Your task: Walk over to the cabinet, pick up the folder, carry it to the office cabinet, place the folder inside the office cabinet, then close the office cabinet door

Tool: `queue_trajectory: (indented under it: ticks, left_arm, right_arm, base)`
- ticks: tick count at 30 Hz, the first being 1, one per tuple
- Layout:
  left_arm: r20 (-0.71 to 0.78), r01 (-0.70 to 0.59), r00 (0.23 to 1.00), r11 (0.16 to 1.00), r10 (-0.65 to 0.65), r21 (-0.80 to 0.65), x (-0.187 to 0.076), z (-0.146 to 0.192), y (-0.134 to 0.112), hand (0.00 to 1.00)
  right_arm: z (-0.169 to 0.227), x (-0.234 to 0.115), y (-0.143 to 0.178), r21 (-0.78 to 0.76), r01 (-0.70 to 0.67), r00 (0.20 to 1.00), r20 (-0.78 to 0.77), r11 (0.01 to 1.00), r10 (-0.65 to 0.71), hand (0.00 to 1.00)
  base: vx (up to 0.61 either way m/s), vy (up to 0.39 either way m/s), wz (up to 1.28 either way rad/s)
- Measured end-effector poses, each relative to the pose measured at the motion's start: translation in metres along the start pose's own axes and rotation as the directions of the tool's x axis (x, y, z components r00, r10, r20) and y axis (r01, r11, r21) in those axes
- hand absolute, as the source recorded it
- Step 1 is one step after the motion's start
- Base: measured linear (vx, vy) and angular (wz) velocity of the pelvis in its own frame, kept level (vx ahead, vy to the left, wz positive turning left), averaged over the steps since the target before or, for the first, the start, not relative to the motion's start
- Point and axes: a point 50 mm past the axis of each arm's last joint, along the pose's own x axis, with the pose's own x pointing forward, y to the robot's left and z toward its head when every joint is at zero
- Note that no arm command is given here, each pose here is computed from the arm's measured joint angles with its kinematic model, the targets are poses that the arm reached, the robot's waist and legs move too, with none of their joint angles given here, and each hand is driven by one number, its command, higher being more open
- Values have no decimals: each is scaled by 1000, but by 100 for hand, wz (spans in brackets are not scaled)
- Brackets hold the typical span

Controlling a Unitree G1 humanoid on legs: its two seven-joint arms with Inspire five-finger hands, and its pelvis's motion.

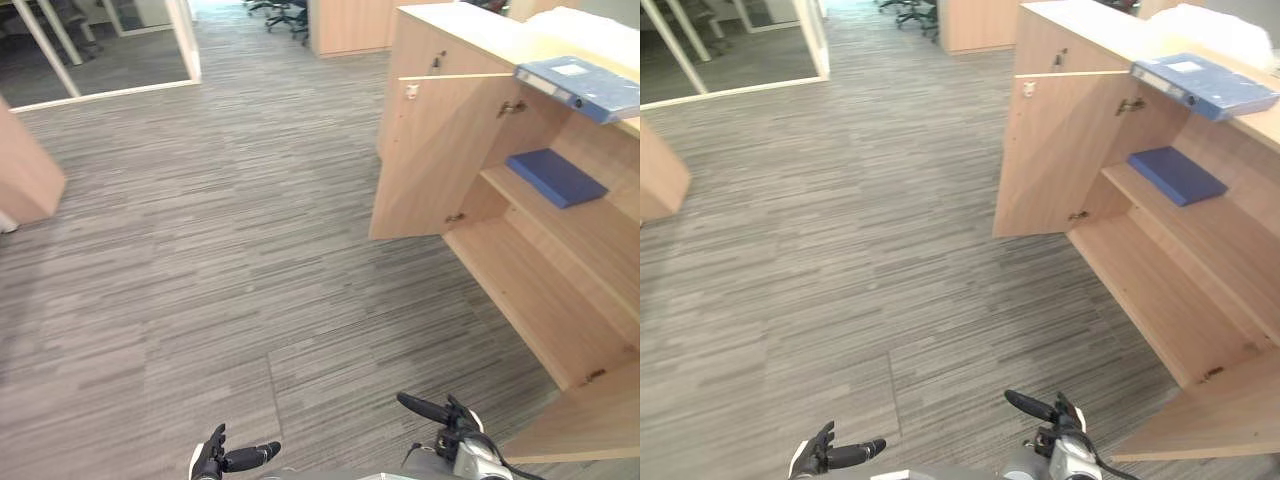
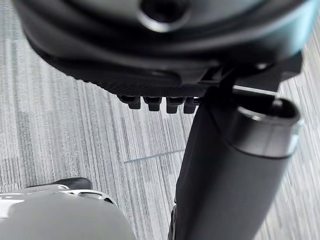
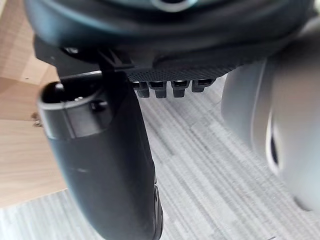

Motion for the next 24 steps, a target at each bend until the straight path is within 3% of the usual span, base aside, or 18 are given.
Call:
queue_trajectory:
  ticks: [8, 15, 19, 24]
  left_arm:
    - [4, 20, 1000, 1000, -20, 7, -2, 0, -8, 100]
    - [54, -44, 997, 984, 54, -174, -7, 7, 3, 100]
    - [102, -47, 992, 975, 71, -218, -9, 17, 6, 100]
    - [101, -57, 991, 956, 89, -286, -8, 20, -2, 100]
  right_arm:
    - [-6, -1, 7, -26, -27, 999, -19, 999, 26, 100]
    - [-35, -9, -11, -25, 18, 994, -105, 1000, -20, 100]
    - [-51, -13, -22, -39, 43, 983, -175, 998, -49, 100]
    - [-47, -12, -14, -55, 14, 987, -157, 998, -23, 100]
  base:
    - [312, -175, -37]
    - [459, -209, -95]
    - [378, 24, -103]
    - [460, 231, -118]
